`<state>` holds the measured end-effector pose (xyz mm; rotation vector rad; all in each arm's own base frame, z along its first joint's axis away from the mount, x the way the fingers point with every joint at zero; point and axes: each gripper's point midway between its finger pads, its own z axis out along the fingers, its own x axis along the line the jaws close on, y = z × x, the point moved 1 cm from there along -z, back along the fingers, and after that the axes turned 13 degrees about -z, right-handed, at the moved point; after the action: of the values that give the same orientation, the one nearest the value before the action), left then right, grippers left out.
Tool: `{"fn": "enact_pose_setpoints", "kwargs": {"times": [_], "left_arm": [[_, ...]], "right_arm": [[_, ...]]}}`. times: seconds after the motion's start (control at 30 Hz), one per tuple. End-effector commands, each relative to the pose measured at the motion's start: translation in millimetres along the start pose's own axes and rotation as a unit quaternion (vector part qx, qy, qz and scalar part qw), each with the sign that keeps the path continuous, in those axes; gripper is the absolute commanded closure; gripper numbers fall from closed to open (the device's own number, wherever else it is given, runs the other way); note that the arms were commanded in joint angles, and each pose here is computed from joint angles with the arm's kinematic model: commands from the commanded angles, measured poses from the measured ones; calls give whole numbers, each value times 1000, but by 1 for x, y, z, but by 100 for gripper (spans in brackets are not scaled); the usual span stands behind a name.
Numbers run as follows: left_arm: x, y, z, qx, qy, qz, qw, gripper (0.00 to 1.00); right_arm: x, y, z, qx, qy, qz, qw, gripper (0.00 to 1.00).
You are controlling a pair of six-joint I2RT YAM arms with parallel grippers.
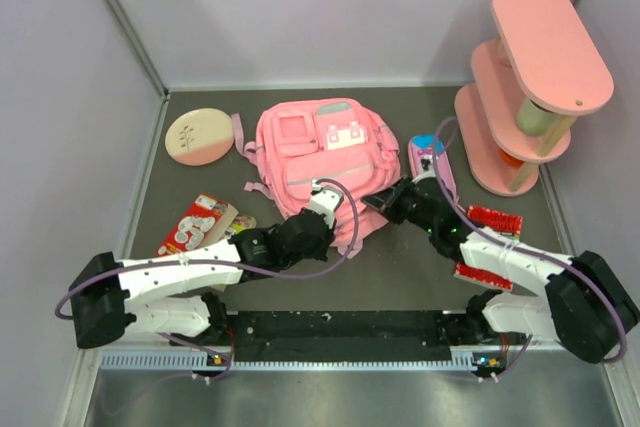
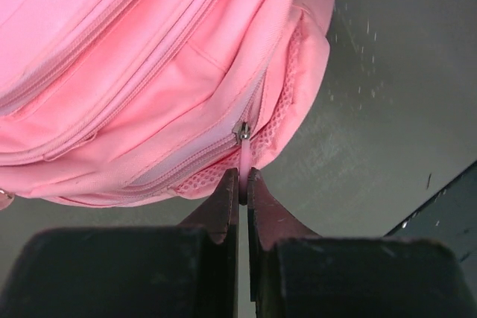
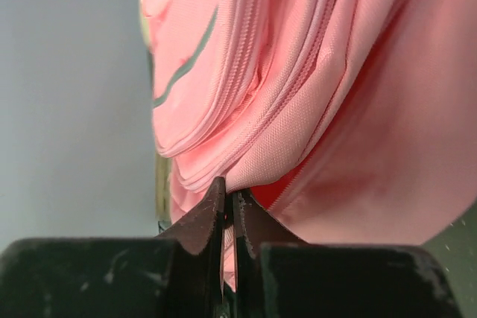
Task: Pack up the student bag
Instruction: Unzip the student bag at the center of the board.
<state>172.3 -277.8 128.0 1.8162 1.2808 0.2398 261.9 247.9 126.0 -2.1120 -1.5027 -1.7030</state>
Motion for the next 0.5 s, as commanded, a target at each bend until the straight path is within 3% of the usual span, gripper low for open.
{"fn": "enact_pose_setpoints", "kwargs": {"times": [0.0,0.47], "left_arm": [[36,5,-11,-42,82,-35,995,100],[85,-7,-14,-43,177,-84,980,100]], "right_arm": [[28,69,-14,-56,33,-55,996,100],[48,91,-31,-54,66,-79,993,100]]}}
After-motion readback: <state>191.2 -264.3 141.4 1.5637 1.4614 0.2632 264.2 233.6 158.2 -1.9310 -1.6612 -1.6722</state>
